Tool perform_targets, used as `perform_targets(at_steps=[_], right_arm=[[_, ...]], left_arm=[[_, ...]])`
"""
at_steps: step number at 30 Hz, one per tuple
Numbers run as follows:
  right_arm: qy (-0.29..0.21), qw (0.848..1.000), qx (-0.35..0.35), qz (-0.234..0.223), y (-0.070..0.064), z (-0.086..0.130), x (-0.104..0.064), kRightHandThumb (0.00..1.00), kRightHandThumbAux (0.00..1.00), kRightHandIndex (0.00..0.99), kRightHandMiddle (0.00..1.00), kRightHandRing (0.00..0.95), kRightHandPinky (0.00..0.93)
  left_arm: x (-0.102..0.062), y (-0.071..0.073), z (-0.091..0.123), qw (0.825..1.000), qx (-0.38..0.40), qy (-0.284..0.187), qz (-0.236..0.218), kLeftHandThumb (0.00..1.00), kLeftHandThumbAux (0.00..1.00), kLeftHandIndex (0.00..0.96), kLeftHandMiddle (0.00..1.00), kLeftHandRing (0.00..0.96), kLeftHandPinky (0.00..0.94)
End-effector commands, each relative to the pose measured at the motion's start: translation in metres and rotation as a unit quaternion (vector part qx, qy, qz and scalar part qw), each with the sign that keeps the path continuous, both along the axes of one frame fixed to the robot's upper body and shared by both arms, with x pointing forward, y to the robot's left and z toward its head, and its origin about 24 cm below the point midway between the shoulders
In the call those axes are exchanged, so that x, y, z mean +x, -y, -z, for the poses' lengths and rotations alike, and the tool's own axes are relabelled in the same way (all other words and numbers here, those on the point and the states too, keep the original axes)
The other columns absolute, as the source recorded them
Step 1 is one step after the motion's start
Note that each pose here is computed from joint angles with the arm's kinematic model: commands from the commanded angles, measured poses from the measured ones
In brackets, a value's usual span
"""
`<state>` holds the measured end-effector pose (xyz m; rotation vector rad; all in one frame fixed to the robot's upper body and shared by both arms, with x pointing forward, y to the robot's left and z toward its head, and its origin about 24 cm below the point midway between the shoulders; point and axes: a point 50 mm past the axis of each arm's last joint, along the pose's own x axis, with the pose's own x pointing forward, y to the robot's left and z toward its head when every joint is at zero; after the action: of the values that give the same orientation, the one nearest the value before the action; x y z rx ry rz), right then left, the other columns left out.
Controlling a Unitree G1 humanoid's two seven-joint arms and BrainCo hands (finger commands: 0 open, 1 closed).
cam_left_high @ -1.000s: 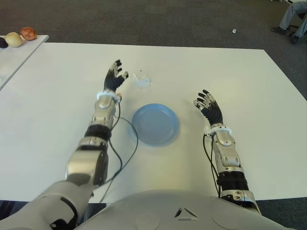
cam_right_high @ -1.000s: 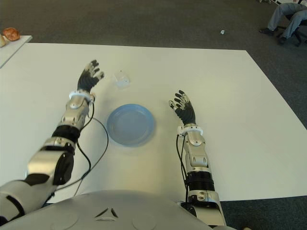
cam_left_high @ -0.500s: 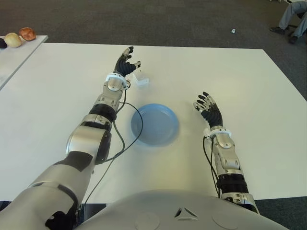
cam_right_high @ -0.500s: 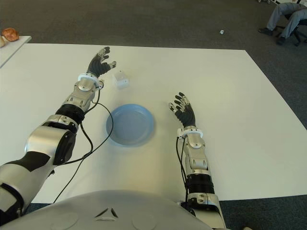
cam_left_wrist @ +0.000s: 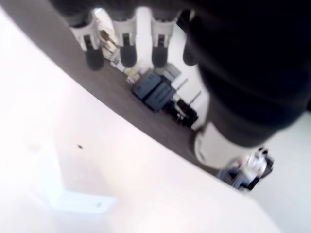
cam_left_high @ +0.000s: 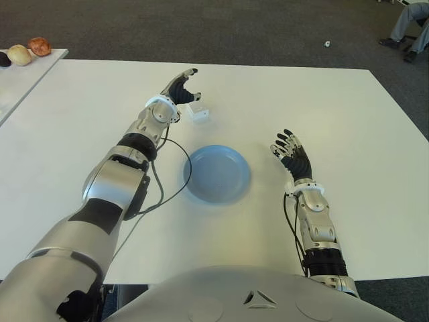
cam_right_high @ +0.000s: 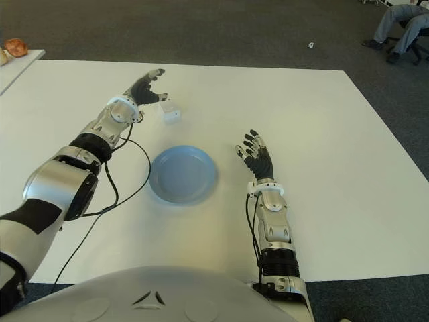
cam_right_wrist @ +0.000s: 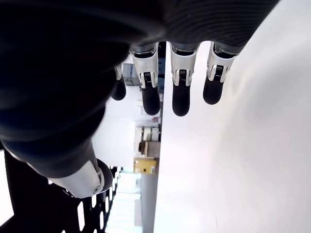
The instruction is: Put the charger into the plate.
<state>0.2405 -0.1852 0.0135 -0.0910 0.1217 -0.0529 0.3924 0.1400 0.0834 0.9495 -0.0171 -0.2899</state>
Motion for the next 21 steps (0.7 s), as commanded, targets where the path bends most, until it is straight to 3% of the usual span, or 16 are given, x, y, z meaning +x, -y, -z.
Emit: perform_targets(at_steps=[1, 9, 21], right_arm=[[-0.008, 1.000, 0.006, 0.002, 0.001, 0.001, -0.004, 0.000, 0.712, 0.062, 0.160, 0.133, 0.125], [-0.008, 1.000, 0.010, -0.004, 0.002, -0.001, -0.009, 0.000, 0.701, 0.056, 0.148, 0.128, 0.120], [-0.004, 1.000, 0.014, -0.019, 0.000, -0.004, -0.017, 0.000, 0.684, 0.051, 0.142, 0.118, 0.102]], left_arm=[[0.001, 0.004, -0.007, 0.994, 0.091, 0.040, 0.044, 0.055, 0.753, 0.000, 0.000, 0.000, 0.000], [-0.003, 0.014, -0.006, 0.976, 0.168, 0.088, 0.103, 0.011, 0.759, 0.000, 0.000, 0.000, 0.000], [-0.005, 0.014, 0.004, 0.962, 0.234, 0.049, 0.135, 0.000, 0.735, 0.000, 0.000, 0.000, 0.000]])
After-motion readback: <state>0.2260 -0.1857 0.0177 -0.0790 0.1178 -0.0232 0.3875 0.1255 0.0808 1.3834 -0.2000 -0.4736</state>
